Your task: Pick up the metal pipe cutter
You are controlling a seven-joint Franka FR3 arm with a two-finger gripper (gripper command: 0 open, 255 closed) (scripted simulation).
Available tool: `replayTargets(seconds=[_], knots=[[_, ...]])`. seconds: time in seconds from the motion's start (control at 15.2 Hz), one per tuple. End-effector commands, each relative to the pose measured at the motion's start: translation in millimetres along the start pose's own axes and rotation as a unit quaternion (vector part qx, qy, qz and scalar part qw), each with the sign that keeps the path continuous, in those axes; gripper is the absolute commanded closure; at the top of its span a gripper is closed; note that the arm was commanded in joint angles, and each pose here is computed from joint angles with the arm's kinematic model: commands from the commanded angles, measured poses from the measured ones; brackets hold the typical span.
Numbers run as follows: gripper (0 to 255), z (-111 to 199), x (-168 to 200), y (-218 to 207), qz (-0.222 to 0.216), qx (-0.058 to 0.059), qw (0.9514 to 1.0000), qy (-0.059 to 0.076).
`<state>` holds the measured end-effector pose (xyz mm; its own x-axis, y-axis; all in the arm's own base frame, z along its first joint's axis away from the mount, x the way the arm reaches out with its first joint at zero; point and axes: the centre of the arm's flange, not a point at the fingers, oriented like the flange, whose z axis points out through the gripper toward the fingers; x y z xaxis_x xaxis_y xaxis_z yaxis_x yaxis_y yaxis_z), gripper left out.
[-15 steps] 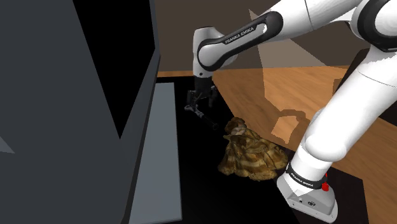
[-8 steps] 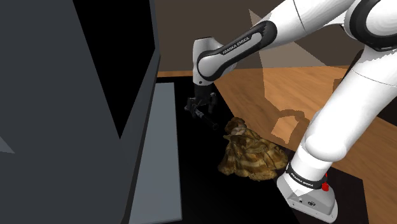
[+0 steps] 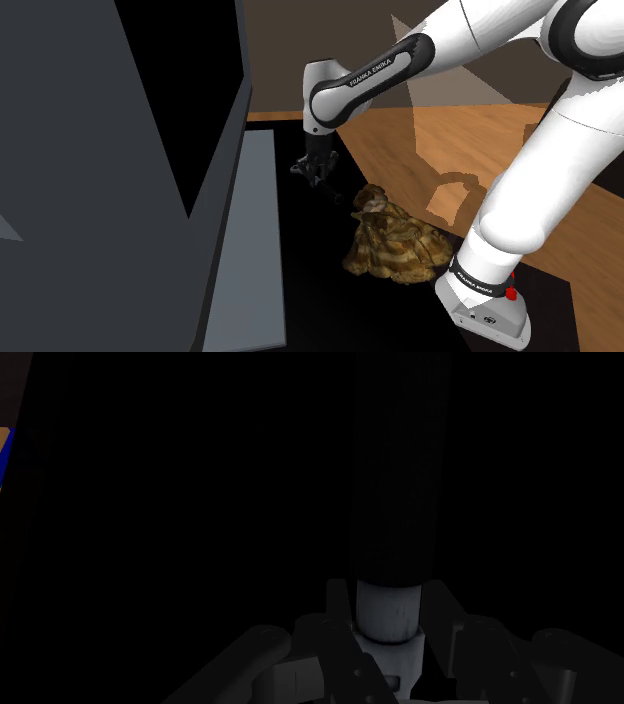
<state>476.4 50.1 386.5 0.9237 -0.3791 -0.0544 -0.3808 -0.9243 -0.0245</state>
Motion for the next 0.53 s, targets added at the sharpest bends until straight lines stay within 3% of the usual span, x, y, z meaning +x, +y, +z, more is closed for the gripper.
replayTargets(seconds=[0.0, 0.46], knots=[[255, -0.1, 0.0, 0.0, 0.0, 0.0, 1.0, 0.0], [255, -30.8, -1.2, -1.4, 0.0, 0.0, 1.0, 0.0]])
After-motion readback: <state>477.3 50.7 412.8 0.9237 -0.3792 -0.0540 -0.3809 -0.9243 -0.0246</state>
